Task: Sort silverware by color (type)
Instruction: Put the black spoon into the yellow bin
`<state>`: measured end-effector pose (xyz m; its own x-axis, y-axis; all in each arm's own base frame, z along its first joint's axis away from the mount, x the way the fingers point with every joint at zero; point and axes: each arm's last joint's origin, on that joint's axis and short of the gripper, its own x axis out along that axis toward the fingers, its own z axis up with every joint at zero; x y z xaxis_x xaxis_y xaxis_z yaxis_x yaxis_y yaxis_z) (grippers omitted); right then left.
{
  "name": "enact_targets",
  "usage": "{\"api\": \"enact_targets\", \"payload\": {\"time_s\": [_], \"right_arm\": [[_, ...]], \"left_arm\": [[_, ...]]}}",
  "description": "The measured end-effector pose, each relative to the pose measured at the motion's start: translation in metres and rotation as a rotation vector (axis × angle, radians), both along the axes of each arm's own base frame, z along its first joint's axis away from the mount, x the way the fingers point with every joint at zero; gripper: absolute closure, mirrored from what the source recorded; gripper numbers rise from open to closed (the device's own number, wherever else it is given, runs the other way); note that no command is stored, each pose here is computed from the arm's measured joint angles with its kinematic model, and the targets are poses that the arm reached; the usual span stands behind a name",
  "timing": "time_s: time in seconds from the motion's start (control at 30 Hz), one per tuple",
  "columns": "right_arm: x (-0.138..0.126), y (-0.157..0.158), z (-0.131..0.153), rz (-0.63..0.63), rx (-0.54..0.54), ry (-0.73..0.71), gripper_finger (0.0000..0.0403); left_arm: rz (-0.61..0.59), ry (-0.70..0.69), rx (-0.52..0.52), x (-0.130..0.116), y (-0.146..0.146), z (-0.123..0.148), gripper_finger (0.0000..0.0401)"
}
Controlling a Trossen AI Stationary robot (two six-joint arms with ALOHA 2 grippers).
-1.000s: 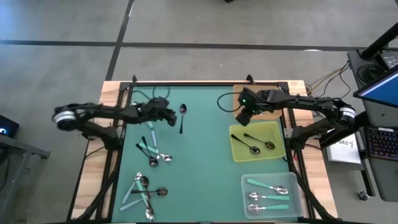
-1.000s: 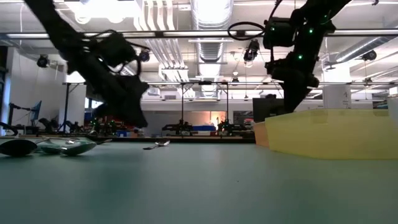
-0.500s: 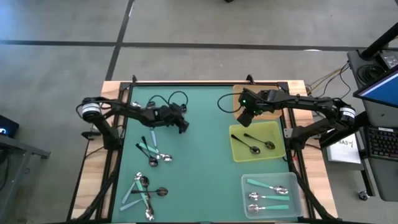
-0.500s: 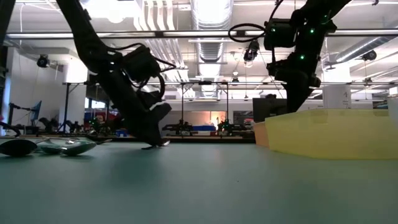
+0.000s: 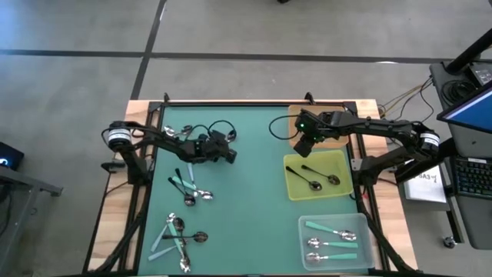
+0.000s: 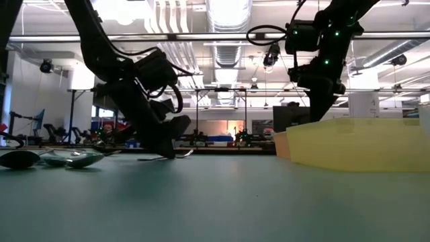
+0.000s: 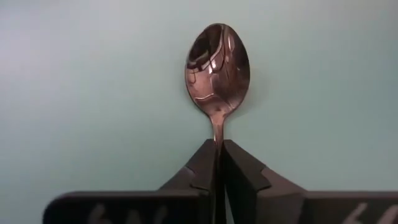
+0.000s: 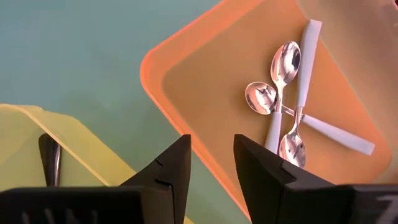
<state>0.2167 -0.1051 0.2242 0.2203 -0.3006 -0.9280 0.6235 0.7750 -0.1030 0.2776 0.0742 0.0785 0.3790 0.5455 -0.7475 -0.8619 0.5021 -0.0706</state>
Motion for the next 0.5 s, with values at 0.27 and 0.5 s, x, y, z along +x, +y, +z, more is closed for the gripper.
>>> {"api": "enact_targets", "payload": {"time_s": [0.27, 0.5], "right_arm": [[0.0, 0.0, 0.0, -0.011, 0.002, -0.006, 0.0291], [0.009, 0.001, 0.001, 0.02, 0.048, -0.128, 0.0291]], "left_arm": [[-0.149, -0.053, -0.055, 0.014, 0.001, 0.03, 0.0399], [-0.308, -0.149, -0.036, 0.039, -0.003, 0.061, 0.04]]}}
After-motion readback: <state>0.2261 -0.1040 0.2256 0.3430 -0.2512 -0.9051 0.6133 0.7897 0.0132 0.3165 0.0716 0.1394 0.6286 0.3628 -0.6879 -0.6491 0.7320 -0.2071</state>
